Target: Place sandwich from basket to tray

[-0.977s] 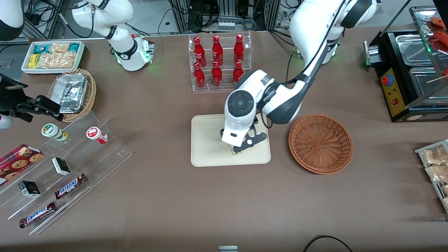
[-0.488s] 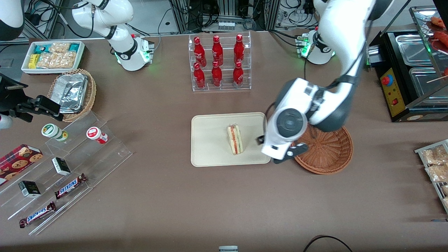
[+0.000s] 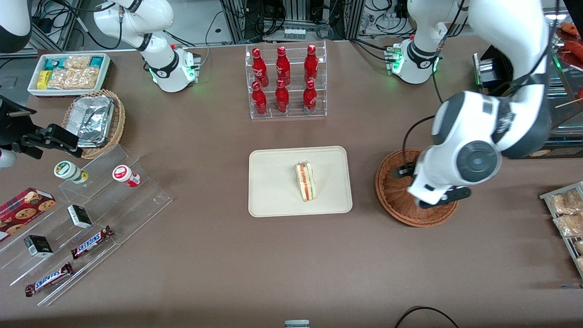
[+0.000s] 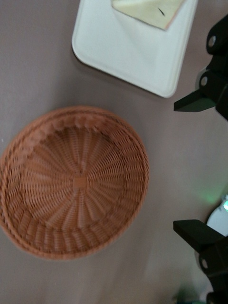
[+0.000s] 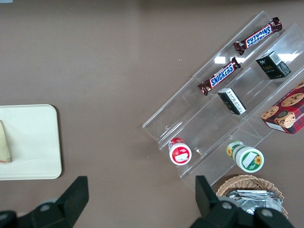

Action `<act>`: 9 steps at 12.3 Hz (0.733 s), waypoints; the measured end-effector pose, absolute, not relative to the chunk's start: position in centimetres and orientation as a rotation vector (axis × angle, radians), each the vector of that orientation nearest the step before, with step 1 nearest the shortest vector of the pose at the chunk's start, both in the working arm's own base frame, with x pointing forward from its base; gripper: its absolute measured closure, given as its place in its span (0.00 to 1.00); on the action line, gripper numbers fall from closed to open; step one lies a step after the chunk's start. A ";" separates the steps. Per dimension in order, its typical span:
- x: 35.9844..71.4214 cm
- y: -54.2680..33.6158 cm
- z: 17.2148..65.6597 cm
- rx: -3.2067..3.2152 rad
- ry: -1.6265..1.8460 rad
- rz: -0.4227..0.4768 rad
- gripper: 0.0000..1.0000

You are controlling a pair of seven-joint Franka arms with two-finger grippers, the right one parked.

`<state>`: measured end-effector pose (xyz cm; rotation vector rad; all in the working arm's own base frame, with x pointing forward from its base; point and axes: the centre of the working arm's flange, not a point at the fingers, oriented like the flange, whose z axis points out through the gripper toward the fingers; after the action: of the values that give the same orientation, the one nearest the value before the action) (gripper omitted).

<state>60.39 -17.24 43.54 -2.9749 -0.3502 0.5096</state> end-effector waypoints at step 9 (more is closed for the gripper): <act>54.6 -6.2 57.9 -3.043 -0.217 0.504 0.00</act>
<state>54.58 -6.19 57.94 -3.0433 -0.2166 0.5039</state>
